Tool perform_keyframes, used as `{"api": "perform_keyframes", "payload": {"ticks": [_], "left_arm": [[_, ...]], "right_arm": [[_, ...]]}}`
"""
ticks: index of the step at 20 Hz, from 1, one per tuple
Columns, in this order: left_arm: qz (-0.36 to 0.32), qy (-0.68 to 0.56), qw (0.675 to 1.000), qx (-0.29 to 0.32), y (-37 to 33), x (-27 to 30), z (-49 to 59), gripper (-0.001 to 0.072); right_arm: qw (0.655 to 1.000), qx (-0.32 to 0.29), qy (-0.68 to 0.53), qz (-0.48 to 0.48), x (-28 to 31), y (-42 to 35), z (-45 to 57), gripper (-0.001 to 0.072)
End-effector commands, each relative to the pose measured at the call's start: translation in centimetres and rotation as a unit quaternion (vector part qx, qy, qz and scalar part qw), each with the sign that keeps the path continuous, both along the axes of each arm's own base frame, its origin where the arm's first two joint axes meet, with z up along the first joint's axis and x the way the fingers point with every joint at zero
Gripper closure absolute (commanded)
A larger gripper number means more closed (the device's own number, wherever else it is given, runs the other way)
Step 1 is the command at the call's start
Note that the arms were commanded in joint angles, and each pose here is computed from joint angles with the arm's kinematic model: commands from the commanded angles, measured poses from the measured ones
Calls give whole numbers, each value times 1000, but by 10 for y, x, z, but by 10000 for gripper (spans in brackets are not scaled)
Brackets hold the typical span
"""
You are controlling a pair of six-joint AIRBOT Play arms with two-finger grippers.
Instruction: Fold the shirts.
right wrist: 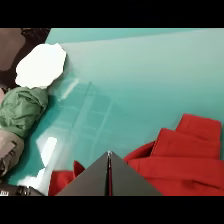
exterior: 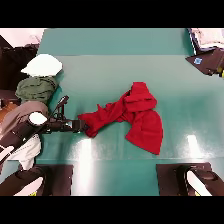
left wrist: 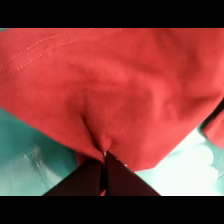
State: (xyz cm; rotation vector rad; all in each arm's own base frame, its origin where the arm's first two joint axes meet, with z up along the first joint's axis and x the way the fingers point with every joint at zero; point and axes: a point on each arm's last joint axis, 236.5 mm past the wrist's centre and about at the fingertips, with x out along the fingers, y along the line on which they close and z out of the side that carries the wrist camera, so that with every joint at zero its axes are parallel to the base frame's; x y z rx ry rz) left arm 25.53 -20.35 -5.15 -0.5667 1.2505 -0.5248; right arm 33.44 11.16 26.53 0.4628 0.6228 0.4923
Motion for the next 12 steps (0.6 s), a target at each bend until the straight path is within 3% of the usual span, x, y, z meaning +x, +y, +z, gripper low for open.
{"api": "perform_keyframes", "payload": {"ticks": [1, 3, 4, 5, 6, 12], "left_arm": [[15, -43, 999, -5, -1, 28, 24, 684], [-3, -85, 996, 6, 5, 50, 56, 685], [-16, -110, 994, 19, 8, 61, 74, 684], [-30, -134, 990, 35, 11, 69, 88, 684], [-42, -153, 986, 47, 13, 75, 102, 684], [-73, -165, 982, 63, 13, 74, 119, 684]], "right_arm": [[999, 5, 38, 0, 0, 0, -31, 694], [996, 17, 90, 3, -1, 2, -71, 688], [992, 18, 121, 10, -1, 5, -94, 622], [989, 16, 147, 24, -2, 11, -115, 435], [985, 3, 166, 50, -1, 20, -137, 319], [967, -65, 216, 115, 47, 54, -216, 323]]}}
